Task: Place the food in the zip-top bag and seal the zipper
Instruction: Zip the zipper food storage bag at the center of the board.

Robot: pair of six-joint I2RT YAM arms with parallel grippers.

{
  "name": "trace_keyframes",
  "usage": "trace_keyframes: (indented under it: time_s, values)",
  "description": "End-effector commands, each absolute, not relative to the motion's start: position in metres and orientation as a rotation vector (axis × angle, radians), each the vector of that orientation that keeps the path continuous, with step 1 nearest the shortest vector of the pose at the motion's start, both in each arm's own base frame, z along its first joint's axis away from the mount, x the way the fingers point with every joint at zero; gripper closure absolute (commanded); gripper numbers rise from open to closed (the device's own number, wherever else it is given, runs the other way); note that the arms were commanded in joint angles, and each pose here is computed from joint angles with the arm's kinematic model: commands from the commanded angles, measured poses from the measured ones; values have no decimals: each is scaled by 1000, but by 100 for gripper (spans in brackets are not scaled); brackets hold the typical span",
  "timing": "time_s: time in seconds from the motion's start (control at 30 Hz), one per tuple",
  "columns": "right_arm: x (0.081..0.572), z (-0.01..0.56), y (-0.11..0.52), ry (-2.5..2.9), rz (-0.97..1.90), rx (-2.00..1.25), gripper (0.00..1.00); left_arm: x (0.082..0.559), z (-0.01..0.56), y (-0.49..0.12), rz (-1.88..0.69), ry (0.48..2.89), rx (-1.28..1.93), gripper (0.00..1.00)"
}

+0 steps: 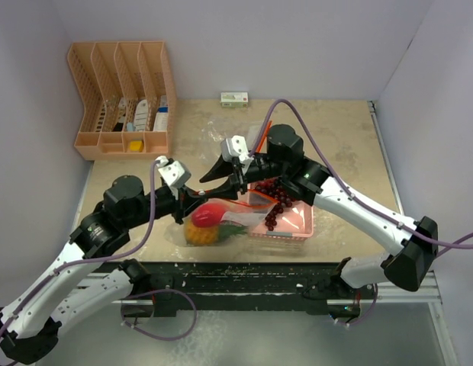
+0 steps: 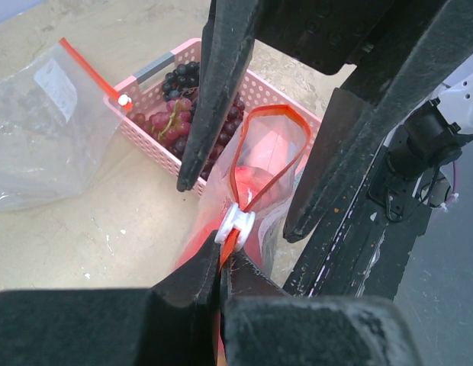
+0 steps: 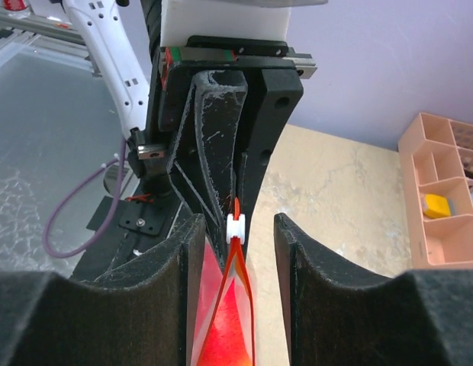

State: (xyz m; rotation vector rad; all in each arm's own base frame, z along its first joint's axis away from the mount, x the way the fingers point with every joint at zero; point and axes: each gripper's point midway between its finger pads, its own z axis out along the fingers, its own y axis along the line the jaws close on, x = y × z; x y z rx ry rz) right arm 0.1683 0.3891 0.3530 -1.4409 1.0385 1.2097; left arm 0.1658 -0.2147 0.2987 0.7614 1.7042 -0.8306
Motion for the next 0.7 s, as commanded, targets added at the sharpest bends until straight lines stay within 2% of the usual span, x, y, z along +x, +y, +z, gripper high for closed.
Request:
trace_keyframes:
  time_s: [0.0,0.37,0.67]
  values:
    - [158,369,389,962,1250,-1460,57,167,322,-214,-847,1629,718,100]
    - [169,369,397,1012,1246,-1434,57,167,321,-214,-853,1628,707,100]
    - [169,372,398,1016,1264,-1422,74,167,318,-213,-851,1631,703,100]
